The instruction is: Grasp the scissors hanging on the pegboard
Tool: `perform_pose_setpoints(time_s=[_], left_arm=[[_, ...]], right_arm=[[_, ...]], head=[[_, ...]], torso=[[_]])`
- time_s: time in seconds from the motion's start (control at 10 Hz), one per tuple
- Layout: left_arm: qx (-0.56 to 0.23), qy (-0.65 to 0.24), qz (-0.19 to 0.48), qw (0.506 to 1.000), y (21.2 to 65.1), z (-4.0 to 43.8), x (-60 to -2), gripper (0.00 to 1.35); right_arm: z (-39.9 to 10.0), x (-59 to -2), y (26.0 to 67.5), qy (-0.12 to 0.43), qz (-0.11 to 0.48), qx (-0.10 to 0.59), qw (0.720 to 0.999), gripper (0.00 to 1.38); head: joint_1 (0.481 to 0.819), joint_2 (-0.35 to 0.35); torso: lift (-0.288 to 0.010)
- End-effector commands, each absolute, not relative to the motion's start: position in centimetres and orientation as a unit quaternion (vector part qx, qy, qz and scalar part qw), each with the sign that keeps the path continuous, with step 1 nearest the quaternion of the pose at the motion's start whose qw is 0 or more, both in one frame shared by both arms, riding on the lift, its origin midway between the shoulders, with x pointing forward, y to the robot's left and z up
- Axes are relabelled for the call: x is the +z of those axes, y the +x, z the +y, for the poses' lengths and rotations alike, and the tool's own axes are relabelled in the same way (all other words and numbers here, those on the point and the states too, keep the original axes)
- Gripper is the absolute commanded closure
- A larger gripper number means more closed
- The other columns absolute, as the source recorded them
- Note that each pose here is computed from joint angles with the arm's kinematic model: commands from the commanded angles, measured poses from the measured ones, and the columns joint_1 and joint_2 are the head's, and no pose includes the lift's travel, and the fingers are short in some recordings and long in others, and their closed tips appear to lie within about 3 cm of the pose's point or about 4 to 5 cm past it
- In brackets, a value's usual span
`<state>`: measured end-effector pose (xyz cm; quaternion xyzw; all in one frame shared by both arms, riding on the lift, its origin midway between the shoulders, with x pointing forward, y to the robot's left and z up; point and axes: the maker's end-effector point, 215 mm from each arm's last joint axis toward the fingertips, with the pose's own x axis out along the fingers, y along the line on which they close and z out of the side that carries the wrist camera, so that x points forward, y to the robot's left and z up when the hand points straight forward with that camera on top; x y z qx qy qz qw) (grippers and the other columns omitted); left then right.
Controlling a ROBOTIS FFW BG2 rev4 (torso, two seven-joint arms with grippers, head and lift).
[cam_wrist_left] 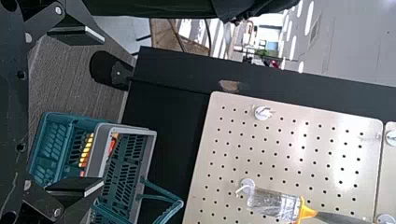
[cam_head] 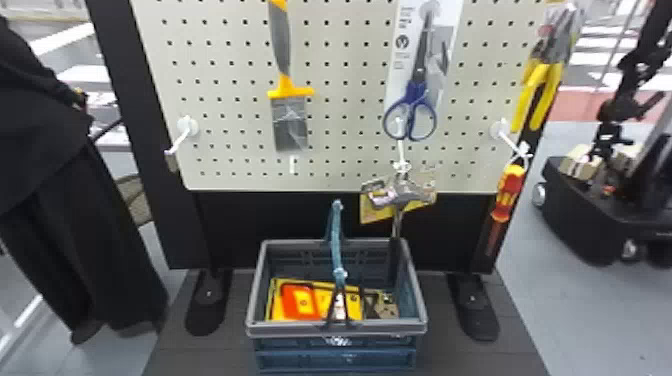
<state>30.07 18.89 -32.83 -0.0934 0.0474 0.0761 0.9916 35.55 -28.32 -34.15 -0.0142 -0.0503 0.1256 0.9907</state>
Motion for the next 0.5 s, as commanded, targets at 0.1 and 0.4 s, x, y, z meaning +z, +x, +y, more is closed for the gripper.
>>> perform_pose_setpoints(time_s=[0.1, 0.4], left_arm=[[0.076, -0.093, 0.047, 0.992, 30.08, 18.93, -32.84, 0.22], [0.076, -0.094, 0.048, 0.992, 30.07, 18.87, -32.84, 0.22]], right_arm=[[-28.27, -34.02, 35.63, -0.014, -0.05, 0.126, 0.991, 0.13], [-28.32, -33.86, 35.78, -0.012, -0.052, 0.125, 0.991, 0.13]], head=[[0.549, 0.0], [0.549, 0.0]], torso=[[-0.1], [-0.1]])
